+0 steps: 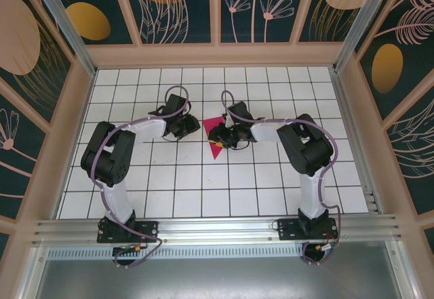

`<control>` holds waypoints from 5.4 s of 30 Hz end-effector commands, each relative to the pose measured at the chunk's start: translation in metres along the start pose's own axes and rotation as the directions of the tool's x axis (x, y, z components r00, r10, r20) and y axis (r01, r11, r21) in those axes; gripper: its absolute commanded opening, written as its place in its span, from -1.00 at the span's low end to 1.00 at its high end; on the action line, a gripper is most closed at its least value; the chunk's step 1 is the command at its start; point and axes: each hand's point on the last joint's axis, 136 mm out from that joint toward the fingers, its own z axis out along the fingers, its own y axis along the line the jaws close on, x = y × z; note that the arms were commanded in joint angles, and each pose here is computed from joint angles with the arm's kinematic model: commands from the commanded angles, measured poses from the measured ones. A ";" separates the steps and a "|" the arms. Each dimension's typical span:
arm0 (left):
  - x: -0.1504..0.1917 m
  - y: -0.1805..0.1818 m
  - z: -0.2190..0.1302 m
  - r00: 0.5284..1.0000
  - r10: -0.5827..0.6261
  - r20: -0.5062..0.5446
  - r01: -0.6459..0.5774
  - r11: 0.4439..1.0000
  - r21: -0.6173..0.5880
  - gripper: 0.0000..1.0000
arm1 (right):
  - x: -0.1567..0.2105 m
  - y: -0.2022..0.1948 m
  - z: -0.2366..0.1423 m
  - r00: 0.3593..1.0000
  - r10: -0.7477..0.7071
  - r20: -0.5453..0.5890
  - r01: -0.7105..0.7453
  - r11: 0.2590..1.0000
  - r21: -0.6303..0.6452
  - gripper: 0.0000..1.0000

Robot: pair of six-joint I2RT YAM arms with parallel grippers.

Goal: Fold a paper plane with a square sheet of paper (pick it up from the middle)
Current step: Third fold the triangle at the center of the table.

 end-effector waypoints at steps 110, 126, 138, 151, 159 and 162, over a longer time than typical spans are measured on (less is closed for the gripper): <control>0.067 -0.032 0.016 0.983 -0.056 -0.174 0.073 0.993 0.093 -1.00 | 0.010 -0.051 0.009 0.995 0.100 -0.005 -0.099 0.987 0.129 -1.00; 0.069 -0.010 0.031 0.984 -0.026 -0.176 0.026 1.000 -0.005 -1.00 | -0.003 -0.015 -0.003 0.999 0.035 0.012 -0.035 0.999 0.028 -1.00; 0.068 -0.009 0.034 0.983 -0.006 -0.183 0.002 1.000 -0.022 -1.00 | -0.010 0.001 -0.030 0.997 -0.014 0.073 0.016 1.000 -0.023 -1.00; 0.053 -0.049 0.003 0.993 0.036 -0.115 -0.017 0.988 0.155 -0.95 | -0.010 -0.017 -0.020 0.998 0.011 0.061 -0.013 1.000 0.026 -1.00; 0.053 -0.065 -0.006 0.994 0.050 -0.094 -0.025 0.968 0.251 -0.66 | -0.009 -0.019 -0.019 0.998 0.017 0.065 -0.019 0.999 0.032 -1.00; 0.052 -0.068 -0.007 0.994 0.061 -0.091 -0.035 0.964 0.265 -0.59 | -0.009 -0.019 -0.020 0.998 0.017 0.067 -0.019 0.999 0.031 -1.00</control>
